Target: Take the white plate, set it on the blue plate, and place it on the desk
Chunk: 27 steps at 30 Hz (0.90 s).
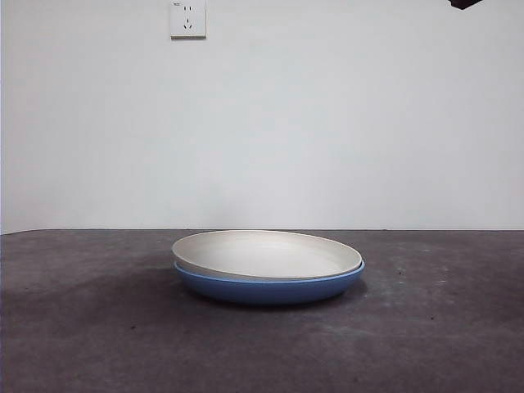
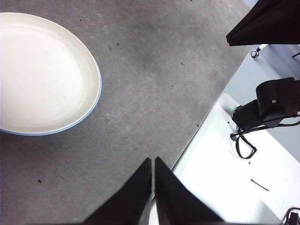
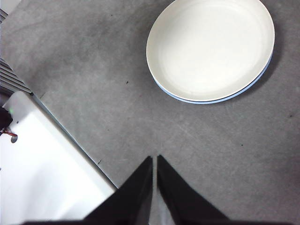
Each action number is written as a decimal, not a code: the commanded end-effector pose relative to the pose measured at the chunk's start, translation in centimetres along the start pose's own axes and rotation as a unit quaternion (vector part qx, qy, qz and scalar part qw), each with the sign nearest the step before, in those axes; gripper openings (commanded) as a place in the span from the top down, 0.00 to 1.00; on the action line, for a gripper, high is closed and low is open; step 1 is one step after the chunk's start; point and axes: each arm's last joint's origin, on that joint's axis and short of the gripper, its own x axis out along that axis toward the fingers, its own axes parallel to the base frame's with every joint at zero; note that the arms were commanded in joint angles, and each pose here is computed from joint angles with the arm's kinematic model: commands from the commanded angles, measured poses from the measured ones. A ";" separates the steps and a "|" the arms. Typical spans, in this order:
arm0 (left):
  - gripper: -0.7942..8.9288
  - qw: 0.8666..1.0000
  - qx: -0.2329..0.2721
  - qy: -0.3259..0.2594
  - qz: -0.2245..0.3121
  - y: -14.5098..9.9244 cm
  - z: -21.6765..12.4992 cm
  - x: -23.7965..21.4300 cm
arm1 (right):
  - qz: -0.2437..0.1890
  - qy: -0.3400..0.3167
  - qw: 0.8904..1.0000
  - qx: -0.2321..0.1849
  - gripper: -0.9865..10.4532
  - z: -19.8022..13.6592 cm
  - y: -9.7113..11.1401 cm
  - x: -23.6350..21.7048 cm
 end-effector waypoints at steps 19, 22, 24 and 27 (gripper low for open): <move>0.91 1.000 0.012 -0.006 -0.004 -0.1 0.4 0.0 | 0.003 -0.007 1.000 -0.013 0.91 0.4 0.2 -0.2; 0.91 1.000 0.016 -0.011 -0.002 -0.3 0.3 -0.3 | 0.003 -0.007 1.000 -0.013 0.91 0.4 0.2 -0.2; 0.91 0.999 0.036 -0.036 0.012 -0.4 0.3 -1.2 | 0.003 -0.007 1.000 -0.013 0.91 0.4 0.2 -0.2; 0.91 0.990 0.065 -0.114 0.052 -0.4 0.9 -3.3 | 0.003 -0.007 1.000 -0.013 0.91 0.4 0.2 -0.2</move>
